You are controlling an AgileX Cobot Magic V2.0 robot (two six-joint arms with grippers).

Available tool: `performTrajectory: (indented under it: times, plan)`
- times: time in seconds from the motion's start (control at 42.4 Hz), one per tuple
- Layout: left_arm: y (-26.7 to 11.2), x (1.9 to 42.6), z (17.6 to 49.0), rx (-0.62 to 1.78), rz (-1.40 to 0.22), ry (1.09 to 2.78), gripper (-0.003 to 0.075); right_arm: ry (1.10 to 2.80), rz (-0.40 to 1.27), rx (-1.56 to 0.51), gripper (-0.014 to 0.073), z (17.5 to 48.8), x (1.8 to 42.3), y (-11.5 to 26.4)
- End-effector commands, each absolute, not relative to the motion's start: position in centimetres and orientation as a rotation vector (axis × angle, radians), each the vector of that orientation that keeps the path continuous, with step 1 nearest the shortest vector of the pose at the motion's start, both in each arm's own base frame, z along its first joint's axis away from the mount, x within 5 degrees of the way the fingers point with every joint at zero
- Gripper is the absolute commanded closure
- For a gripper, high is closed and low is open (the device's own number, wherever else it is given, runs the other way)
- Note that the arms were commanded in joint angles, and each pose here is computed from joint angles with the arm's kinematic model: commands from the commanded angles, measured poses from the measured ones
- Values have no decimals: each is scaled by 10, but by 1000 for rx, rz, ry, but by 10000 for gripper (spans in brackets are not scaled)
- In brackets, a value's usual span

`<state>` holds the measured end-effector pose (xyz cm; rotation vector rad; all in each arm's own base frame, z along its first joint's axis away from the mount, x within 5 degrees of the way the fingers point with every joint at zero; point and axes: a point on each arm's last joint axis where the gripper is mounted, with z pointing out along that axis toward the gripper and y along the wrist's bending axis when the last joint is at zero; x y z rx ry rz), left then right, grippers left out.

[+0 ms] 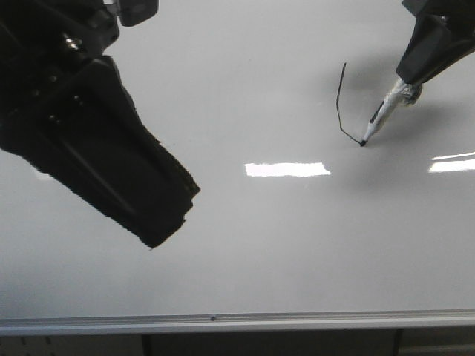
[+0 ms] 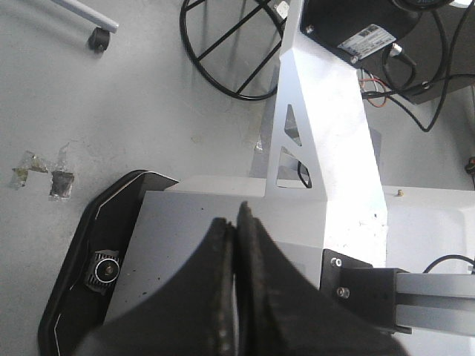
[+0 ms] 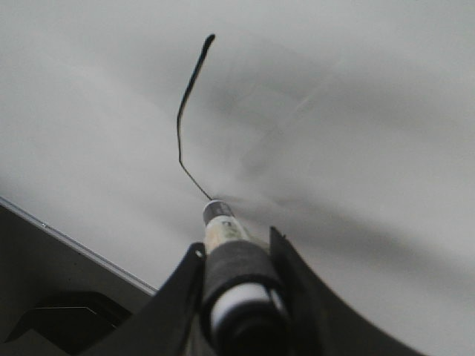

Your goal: Write number 0 on whiteboard

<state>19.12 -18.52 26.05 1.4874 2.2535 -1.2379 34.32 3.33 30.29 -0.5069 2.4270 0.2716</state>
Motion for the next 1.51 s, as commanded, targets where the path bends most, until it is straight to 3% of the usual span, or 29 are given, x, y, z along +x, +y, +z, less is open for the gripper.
performTrajectory:
  times: [0.0, 0.613, 1.202, 1.484]
  plan:
    - [-189, 187, 281, 1459, -1300, 2166, 740, 2286, 164, -471, 654, 330, 347, 26]
    - [-189, 187, 281, 1459, -1300, 2166, 740, 2194, 20, -437, 654, 351, 343, 17]
    - [-189, 187, 281, 1462, -1304, 2166, 740, 1988, -18, -406, 654, 417, 348, 17]
    - [-189, 187, 281, 1462, -1304, 2166, 740, 1924, 50, -368, 654, 432, 351, 24]
